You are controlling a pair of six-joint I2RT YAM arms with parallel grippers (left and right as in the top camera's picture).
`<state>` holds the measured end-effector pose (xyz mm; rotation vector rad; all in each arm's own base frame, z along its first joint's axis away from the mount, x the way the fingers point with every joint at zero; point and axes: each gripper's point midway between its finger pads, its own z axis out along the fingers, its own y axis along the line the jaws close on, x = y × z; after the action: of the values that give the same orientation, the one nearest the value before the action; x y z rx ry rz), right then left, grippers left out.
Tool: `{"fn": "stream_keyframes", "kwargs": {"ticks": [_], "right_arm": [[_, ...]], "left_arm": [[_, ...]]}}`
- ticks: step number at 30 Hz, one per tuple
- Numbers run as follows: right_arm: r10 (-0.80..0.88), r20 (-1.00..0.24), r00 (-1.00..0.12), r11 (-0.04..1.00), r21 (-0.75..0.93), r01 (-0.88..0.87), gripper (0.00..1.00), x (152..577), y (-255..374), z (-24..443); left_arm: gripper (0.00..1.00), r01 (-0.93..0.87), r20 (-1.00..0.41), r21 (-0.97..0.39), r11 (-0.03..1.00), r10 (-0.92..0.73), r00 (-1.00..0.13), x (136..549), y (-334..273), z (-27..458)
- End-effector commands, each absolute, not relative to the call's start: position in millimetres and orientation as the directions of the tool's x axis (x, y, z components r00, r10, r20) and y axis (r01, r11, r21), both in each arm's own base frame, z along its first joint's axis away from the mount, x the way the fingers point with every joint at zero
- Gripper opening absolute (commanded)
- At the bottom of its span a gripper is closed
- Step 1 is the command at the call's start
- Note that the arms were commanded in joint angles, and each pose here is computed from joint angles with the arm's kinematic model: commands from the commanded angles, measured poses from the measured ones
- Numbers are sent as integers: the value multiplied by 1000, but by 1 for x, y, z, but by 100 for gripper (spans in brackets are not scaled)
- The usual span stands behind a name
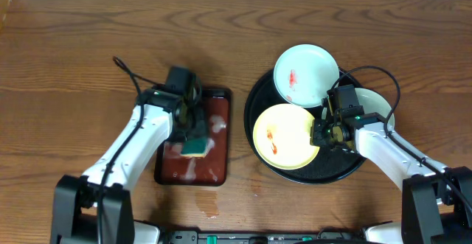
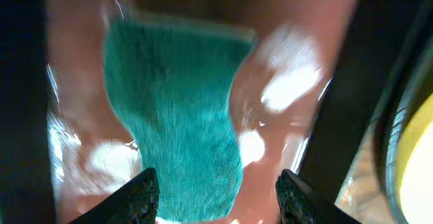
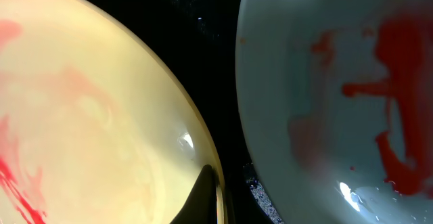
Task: Clean dirty plates on tray and stack at the side
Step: 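Dip the held sponge into the soapy water in the small tray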
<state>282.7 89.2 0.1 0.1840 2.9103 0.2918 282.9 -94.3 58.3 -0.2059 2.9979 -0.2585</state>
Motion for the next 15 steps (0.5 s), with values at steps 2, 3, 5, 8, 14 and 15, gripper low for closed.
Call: {"fn": "stream_keyframes", "kwargs": {"ticks": [2, 3, 5, 8, 14, 15], "right_arm": [[151, -121, -981, 979, 158, 131, 1, 265, 82, -22], [151, -121, -981, 979, 158, 131, 1, 265, 82, -22], [151, -121, -981, 979, 158, 131, 1, 265, 82, -22], [151, -121, -981, 979, 158, 131, 1, 265, 82, -22], [151, -120, -981, 979, 158, 132, 1, 265, 82, -22], [151, -120, -981, 979, 158, 131, 1, 265, 82, -22]], "left_arm": [[60, -113, -206, -56, 992, -122, -971, 298, -73, 57], [61, -117, -213, -37, 992, -123, -969, 299, -70, 52], [62, -122, -219, -18, 992, -123, -968, 301, -67, 40], [62, -122, -212, -16, 992, -123, -970, 303, -67, 20], [12, -122, -187, -7, 992, -121, -975, 307, -69, -1], [8, -122, -184, -5, 993, -121, -975, 307, -69, -3]]}}
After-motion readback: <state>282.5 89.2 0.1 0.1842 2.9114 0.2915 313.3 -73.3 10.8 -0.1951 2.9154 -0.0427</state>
